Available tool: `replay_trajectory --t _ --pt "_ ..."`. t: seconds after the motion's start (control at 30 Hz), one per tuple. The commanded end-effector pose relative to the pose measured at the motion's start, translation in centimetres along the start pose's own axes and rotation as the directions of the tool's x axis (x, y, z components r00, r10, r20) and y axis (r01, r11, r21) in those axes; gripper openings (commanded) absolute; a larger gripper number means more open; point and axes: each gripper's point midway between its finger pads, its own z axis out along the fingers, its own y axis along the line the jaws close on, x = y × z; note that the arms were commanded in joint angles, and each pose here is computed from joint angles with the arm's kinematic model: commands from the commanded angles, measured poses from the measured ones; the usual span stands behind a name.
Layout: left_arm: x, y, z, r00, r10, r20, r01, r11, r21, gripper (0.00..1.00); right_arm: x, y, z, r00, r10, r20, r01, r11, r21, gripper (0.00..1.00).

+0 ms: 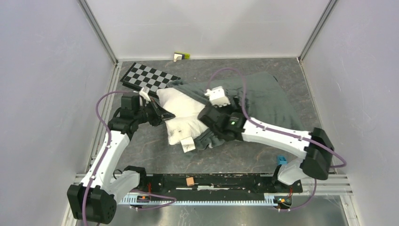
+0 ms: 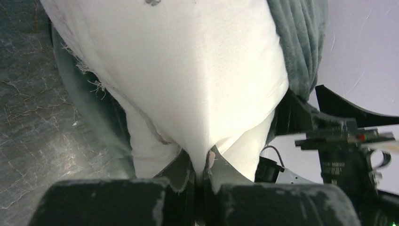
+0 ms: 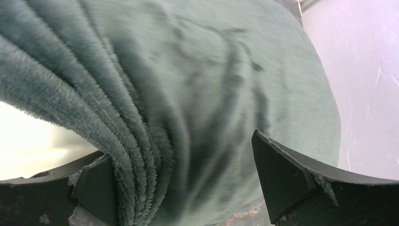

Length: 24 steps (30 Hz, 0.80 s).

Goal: Remove the pillowcase from the pillow

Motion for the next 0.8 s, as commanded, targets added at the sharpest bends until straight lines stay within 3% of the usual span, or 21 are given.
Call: replay_trajectory --t 0.0,0.3,0.37,0.47,0.6,0.67,0.73,0.77 --pt "-3.8 -0.1 -1.4 0.989 0.08 0.123 -0.076 0.997 -0.034 0.02 4.8 -10.6 2.2 0.981 -0.144 -0.129 0.175 0.945 0.278 0.93" --pt "-6.7 0.7 -3.5 0.981 0.063 0.182 -0.053 0.997 -0.06 0.02 6.7 -16.5 2.6 0.988 0.002 -0.153 0.056 0.925 0.375 0.98" --pt "-6.5 0.8 -3.3 0.983 0.061 0.171 -0.053 0.997 -0.051 0.02 6.3 -15.1 3.0 0.992 0.005 -0.129 0.031 0.961 0.276 0.98" --pt "-5.9 0.5 -3.1 0.986 0.065 0.154 -0.063 0.998 -0.018 0.02 5.0 -11.3 3.5 0.998 0.021 -0.063 -0.019 0.999 0.031 0.9" --pt "-5.2 0.5 -3.0 0.987 0.079 0.138 -0.078 0.997 -0.009 0.02 3.6 -6.2 3.0 0.999 0.052 -0.009 -0.053 0.967 -0.249 0.84" --pt "-4.3 0.6 -2.5 0.99 0.09 0.106 -0.09 0.996 -0.005 0.03 3.6 -4.6 2.8 0.997 0.076 0.002 -0.072 0.945 -0.321 0.83" --pt "-3.5 1.0 -1.9 0.992 0.103 0.073 -0.102 0.995 -0.013 0.11 4.2 -4.2 2.9 0.996 0.09 -0.003 -0.086 0.94 -0.329 0.83" --pt "-3.3 1.4 -1.7 0.993 0.1 0.057 -0.099 0.995 -0.026 0.24 4.5 -4.3 3.0 0.996 0.094 -0.009 -0.092 0.944 -0.316 0.83"
